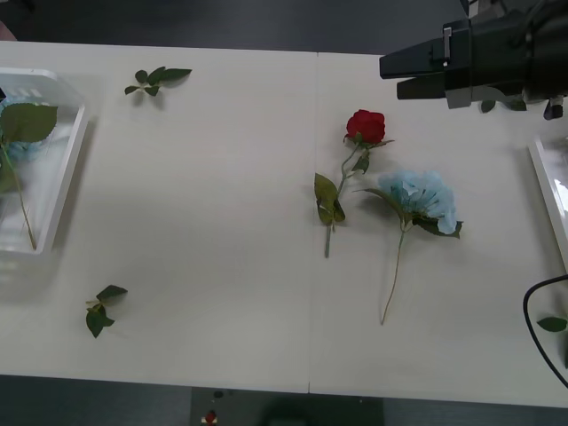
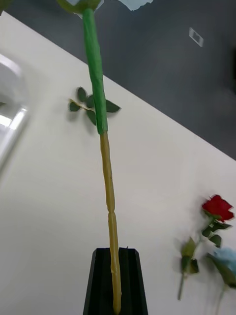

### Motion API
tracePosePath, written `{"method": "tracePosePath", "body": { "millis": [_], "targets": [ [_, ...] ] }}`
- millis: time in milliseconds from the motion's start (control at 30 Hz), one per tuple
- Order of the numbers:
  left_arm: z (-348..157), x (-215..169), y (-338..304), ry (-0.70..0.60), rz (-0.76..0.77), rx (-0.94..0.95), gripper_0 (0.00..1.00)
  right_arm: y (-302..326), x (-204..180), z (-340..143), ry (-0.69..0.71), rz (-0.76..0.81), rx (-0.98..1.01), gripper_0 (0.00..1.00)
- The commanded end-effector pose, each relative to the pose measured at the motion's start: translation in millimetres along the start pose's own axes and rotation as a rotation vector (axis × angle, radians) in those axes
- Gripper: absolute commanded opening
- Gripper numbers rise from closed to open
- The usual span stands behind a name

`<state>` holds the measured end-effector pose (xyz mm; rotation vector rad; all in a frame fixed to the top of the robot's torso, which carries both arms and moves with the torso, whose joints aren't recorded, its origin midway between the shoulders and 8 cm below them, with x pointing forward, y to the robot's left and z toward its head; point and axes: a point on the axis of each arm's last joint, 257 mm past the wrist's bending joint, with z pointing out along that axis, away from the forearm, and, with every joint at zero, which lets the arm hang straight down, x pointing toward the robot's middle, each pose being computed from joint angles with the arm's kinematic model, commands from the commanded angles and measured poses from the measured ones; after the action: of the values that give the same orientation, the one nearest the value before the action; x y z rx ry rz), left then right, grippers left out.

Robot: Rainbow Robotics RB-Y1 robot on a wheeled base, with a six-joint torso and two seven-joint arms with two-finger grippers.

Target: Put the red flowers into the right box and the blue flowers into the left box

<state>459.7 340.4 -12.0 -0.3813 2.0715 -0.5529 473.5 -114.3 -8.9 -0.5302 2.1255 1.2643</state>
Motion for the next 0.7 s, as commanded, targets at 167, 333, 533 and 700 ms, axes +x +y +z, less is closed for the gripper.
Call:
{"method": "tracePosePath", "body": {
  "millis": [167,333,533,700],
  "targets": [
    [11.5,-42.0,89.7,-0.091,0.072,-0.153,0.0,-41.9,30.1,-13.8,0.068,0.239,0.2,1.0],
    [19.6,-51.8,137.9,-0.103,0.095,-0.216,0.0,-69.5,62.8,-17.3,0.073,0.393,0.38,1.0],
    [32.9,-40.5,180.1,-0.057,0.173,-0.283,0.0,-87.2,103.3,-20.3,0.082,0.479,0.558,1.0],
    [43.7,-29.0,205.8,-0.028,0.216,-0.317,0.0,-101.4,135.0,-28.4,0.105,0.53,0.676,1.0]
  ]
}}
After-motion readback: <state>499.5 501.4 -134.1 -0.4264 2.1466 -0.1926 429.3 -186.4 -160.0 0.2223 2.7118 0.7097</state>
